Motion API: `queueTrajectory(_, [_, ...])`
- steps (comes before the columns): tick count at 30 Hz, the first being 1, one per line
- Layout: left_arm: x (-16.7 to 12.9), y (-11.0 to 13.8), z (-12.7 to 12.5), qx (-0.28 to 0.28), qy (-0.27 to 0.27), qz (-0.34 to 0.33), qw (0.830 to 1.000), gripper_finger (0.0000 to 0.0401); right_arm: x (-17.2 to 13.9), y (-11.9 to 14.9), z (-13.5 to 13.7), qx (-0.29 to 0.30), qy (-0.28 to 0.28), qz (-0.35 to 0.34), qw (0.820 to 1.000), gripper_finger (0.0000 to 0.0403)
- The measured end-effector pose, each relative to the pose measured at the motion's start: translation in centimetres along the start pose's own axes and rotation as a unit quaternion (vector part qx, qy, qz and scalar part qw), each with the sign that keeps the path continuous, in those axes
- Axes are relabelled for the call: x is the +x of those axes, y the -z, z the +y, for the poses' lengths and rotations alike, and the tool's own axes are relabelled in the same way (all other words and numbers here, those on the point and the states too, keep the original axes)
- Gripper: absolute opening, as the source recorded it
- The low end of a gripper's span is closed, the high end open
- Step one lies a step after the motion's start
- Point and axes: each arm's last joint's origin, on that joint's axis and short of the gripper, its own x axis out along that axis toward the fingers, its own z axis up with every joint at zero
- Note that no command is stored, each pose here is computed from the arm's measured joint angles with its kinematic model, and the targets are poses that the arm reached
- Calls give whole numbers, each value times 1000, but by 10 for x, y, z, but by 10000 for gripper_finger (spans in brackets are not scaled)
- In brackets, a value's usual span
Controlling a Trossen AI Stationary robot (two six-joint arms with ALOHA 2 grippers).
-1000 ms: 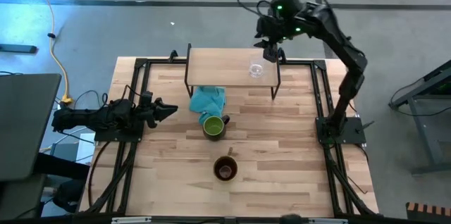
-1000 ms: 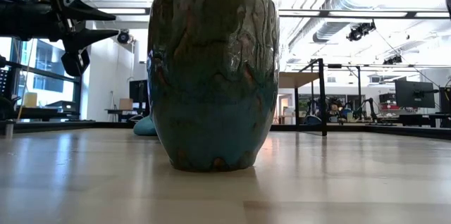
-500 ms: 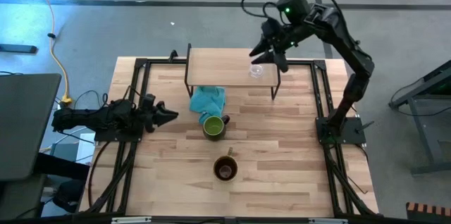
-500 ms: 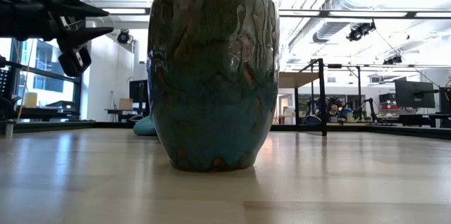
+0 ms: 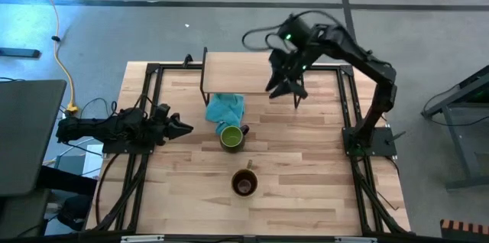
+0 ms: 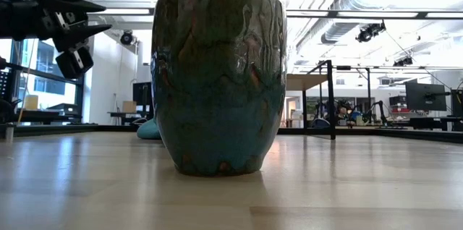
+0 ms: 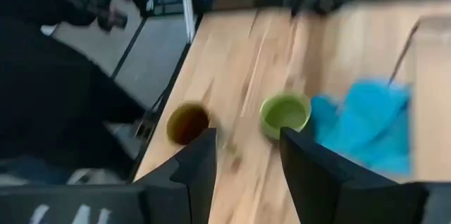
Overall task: Stack small to large cups/mugs on shelf
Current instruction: Put the black mug on the shelf
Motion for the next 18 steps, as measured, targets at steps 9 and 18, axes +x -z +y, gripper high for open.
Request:
queueTrajectory(9, [0, -1, 2, 35, -19, -15, 999, 106, 69, 40, -18, 67, -54, 101, 991, 144])
queueTrajectory(18, [0, 0, 1, 14, -11, -7, 1000, 106, 120, 72, -35, 133, -59, 119, 982, 144])
